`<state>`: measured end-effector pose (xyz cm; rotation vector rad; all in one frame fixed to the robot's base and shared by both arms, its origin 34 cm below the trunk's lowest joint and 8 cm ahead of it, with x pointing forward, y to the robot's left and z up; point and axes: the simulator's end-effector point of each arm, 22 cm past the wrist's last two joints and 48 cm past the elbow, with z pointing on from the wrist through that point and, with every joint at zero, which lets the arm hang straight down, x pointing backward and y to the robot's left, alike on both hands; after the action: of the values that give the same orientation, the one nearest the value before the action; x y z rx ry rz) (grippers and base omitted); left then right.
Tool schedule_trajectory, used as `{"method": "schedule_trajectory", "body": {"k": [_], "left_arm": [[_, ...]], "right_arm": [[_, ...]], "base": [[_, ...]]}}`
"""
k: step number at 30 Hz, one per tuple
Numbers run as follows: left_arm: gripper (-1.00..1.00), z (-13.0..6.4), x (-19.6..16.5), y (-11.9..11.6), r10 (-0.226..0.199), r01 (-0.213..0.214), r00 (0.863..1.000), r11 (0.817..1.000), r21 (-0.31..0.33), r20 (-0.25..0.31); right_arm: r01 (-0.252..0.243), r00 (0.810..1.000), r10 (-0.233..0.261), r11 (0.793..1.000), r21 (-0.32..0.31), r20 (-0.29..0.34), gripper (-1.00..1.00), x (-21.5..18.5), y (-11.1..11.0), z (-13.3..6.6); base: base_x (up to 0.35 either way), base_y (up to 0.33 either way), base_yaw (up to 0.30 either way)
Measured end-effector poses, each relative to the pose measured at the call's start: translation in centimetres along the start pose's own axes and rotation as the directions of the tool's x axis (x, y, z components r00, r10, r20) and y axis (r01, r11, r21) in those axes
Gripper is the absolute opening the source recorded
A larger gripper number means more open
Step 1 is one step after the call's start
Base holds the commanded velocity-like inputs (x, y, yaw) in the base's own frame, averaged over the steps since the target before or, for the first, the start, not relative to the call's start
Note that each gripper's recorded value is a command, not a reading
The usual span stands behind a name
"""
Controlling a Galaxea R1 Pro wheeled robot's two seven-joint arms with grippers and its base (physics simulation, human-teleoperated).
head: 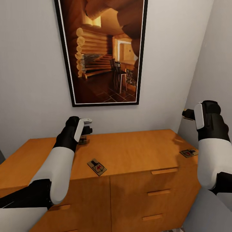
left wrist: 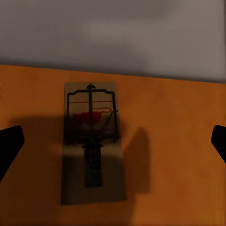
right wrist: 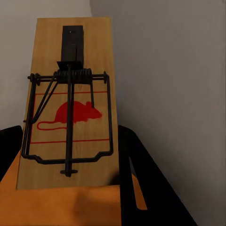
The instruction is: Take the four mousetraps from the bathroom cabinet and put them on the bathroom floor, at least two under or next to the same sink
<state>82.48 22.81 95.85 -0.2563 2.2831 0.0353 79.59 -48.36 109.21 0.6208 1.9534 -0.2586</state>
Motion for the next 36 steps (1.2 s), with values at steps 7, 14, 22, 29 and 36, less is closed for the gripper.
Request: {"method": "schedule_trajectory", "body": {"k": [7,14,22,29,36], "left_arm": [[1.00,0.0,0.0,-0.1,-0.004,0.004,1.000,1.000,0.005,-0.001],[1.00,0.2,0.3,0.1,-0.004,0.004,1.000,1.000,-0.002,-0.009],[1.00,-0.1,0.4,3.9,-0.003,0.001,1.000,0.985,-0.175,-0.013],[1.00,-0.4,0.5,5.2,-0.007,0.003,1.000,0.972,-0.234,-0.015],[1.00,-0.2,0.8,5.3,-0.007,0.001,1.000,0.971,-0.241,-0.023]], "right_arm": [[-0.001,1.000,0.001,1.000,0.008,0.003,-1.00,-0.2,-0.5,0.0],[-0.003,1.000,0.003,1.000,0.015,0.005,-1.00,-0.3,-0.9,0.1],[0.000,1.000,0.000,1.000,0.024,0.007,-1.00,-0.3,-1.2,0.1],[0.001,1.000,-0.001,1.000,0.029,0.007,-1.00,-0.4,-1.3,0.1],[0.004,1.000,-0.004,0.999,0.032,0.004,-1.00,-0.3,-1.4,0.2]], "base": [[0.000,0.000,0.000],[0.000,0.000,0.000],[0.000,0.000,0.000],[0.000,0.000,0.000],[0.000,0.000,0.000]]}}
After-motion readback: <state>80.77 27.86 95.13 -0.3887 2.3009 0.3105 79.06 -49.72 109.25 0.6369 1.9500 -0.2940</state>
